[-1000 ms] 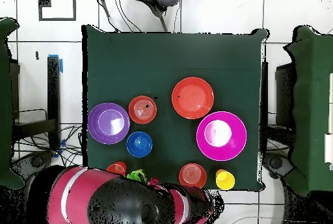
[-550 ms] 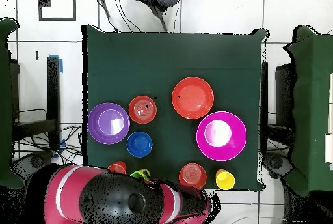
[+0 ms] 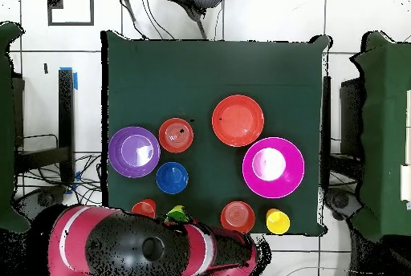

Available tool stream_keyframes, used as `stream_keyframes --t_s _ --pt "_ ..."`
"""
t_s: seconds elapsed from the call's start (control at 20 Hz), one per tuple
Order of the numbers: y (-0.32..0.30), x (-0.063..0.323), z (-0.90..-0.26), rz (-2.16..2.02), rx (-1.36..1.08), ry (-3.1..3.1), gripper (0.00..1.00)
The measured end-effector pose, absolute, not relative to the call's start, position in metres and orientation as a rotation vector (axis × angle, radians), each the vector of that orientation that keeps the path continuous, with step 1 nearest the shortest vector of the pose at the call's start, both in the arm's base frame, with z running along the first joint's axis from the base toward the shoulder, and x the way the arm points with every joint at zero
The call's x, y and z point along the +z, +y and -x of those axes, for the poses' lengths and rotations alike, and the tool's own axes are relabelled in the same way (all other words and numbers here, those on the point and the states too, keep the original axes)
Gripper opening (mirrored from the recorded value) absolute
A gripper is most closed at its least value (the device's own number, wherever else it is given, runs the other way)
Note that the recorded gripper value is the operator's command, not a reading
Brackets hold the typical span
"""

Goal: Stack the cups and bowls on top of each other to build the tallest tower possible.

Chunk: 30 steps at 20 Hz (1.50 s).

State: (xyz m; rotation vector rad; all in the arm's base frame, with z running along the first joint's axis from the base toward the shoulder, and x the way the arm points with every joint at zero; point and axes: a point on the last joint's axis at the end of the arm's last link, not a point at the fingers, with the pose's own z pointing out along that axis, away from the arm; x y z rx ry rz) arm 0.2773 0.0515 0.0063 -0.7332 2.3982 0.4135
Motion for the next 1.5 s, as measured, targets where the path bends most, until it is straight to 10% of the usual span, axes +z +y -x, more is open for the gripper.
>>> stream_keyframes --t_s 1.5 --pt "0.042 0.048 -0.305 0.993 0.313 2.287 1.00"
